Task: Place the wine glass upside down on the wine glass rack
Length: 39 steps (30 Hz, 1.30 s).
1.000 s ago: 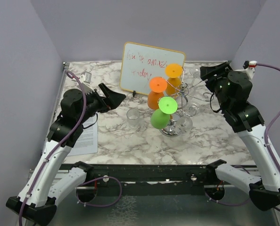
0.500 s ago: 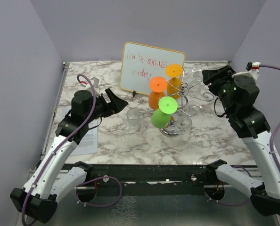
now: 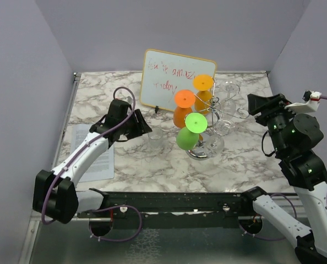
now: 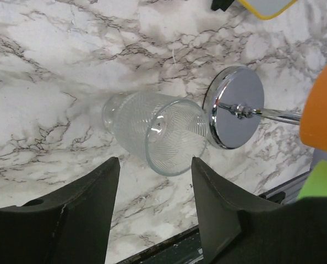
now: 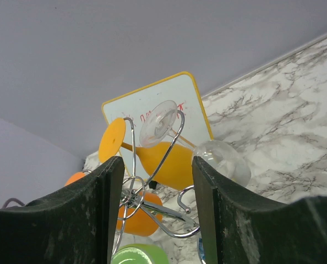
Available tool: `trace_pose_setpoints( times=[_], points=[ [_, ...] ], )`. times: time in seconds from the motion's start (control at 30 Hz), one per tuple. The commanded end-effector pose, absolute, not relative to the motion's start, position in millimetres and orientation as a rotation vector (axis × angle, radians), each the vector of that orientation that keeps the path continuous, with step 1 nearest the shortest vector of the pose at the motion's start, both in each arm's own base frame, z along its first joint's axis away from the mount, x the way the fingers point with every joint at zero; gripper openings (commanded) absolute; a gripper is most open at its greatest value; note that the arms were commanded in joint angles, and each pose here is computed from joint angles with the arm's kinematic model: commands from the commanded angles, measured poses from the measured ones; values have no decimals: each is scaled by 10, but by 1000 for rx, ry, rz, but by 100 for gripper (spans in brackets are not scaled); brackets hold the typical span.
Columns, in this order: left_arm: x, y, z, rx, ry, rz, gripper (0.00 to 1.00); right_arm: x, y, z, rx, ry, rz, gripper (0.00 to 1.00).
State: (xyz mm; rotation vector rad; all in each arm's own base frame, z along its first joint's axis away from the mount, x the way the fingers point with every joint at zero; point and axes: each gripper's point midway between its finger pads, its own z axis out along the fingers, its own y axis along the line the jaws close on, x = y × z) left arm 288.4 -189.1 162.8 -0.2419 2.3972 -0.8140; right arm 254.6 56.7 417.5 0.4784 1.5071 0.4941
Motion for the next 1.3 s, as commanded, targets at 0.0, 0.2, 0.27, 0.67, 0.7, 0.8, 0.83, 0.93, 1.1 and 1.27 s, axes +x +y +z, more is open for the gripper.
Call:
trace_pose_setpoints(
  times=[0.0, 0.2, 0.27, 0.67, 0.7, 0.8, 0.83, 0.93, 1.1, 1.27],
  points=[
    [2948, -1929, 1524, -173, 2466, -765, 56, 2606, 502, 4206, 449, 1484, 427, 57],
    [2989, -2008, 1283, -131, 2560, -715, 43, 2705, 544, 4170, 426, 1497, 411, 57],
    [3007, -2053, 1245, -104, 2581, -708, 36, 2730, 560, 4135, 422, 1509, 407, 57],
    [3063, -2016, 1108, -5, 2657, -542, 0, 2761, 631, 4113, 395, 1516, 431, 57],
    [3067, -2001, 1125, -1, 2651, -533, 0, 2767, 658, 4113, 392, 1519, 445, 57],
    [3093, -1939, 1256, -3, 2600, -500, 0, 2792, 776, 4100, 376, 1537, 506, 58],
    [3101, -1907, 1316, -10, 2576, -486, 0, 2805, 824, 4088, 372, 1547, 531, 59],
    [3121, -1797, 1589, -37, 2477, -455, 0, 2833, 960, 4091, 362, 1561, 608, 63],
    [3113, -1576, 2256, -96, 2243, -434, 0, 2848, 1198, 4237, 319, 1531, 759, 68],
    [3032, -1421, 3172, -155, 1931, -513, 0, 2894, 1418, 4398, 235, 1550, 841, 67]
  ],
)
